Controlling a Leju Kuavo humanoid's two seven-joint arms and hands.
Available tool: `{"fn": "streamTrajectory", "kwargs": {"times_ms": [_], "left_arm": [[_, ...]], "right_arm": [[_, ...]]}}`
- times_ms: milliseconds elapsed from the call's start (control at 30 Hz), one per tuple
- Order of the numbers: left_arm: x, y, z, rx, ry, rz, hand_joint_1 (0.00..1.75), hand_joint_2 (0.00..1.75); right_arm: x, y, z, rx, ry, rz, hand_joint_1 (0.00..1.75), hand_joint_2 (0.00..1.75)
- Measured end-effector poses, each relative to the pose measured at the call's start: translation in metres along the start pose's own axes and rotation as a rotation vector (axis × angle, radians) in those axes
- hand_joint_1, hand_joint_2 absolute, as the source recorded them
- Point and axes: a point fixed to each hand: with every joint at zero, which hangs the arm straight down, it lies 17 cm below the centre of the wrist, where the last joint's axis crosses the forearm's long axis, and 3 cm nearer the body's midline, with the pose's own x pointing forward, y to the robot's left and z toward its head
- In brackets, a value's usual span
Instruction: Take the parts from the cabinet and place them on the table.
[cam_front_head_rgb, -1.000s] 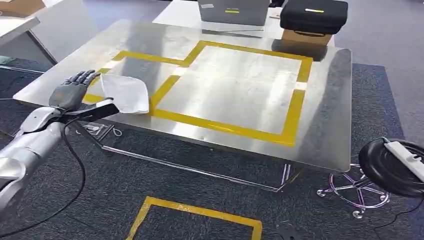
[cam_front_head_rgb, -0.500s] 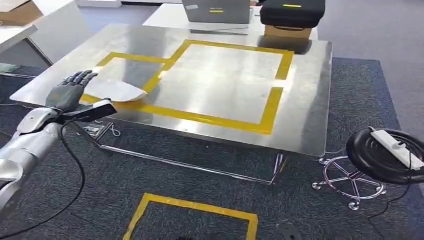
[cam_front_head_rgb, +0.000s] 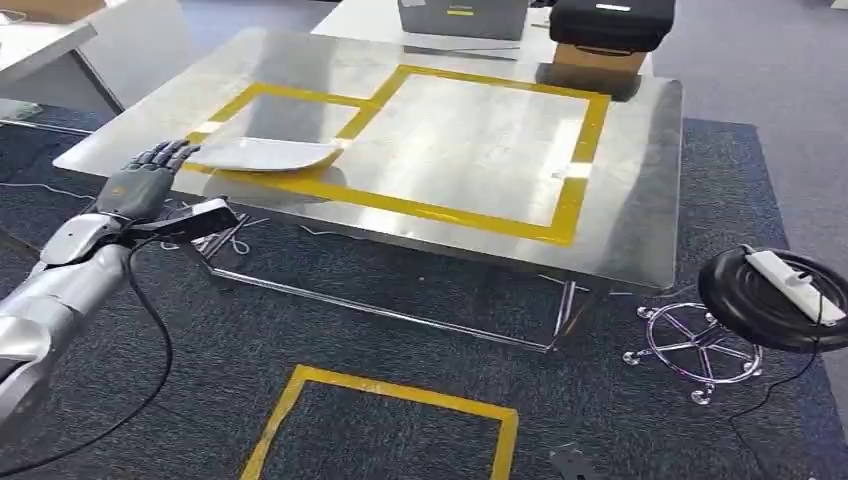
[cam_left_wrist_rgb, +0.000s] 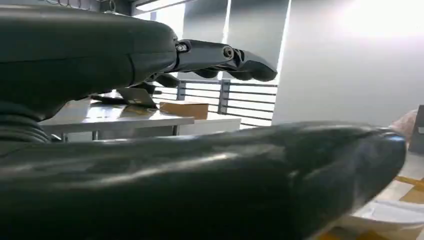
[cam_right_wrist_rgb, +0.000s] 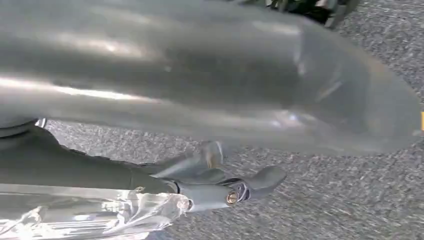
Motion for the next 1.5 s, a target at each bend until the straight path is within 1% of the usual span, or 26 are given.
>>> {"fn": "streamTrajectory", "kwargs": {"times_ms": [433, 767, 933, 1367, 1400, 1467, 1500], "left_arm": [[0.006, 0.001, -0.006, -0.008, 0.001, 0.004, 0.0, 0.0], [0.019, 0.003, -0.013, -0.001, -0.017, 0.013, 0.0, 0.0], [0.024, 0.002, -0.015, -0.004, -0.022, 0.021, 0.0, 0.0], [0.025, -0.006, -0.013, -0.036, -0.02, 0.021, 0.0, 0.0], [0.025, -0.005, -0.013, -0.036, -0.018, 0.019, 0.0, 1.75], [0.024, -0.006, -0.013, -0.036, -0.015, 0.011, 0.0, 1.75], [0.024, -0.006, -0.013, -0.035, -0.014, 0.01, 0.0, 0.0]], "right_arm": [[0.007, -0.005, -0.002, -0.009, -0.01, -0.007, 0.0, 0.0], [0.007, -0.01, -0.003, -0.017, -0.009, -0.011, 0.0, 0.0], [-0.01, -0.003, 0.0, -0.007, 0.015, -0.013, 0.0, 0.0], [-0.006, -0.008, -0.002, -0.014, 0.008, -0.015, 0.0, 0.0], [-0.006, -0.008, -0.002, -0.014, 0.009, -0.015, 0.0, 0.0], [-0.007, -0.008, -0.001, -0.012, 0.01, -0.016, 0.0, 0.0], [-0.007, -0.008, -0.001, -0.012, 0.011, -0.018, 0.0, 0.0]]}}
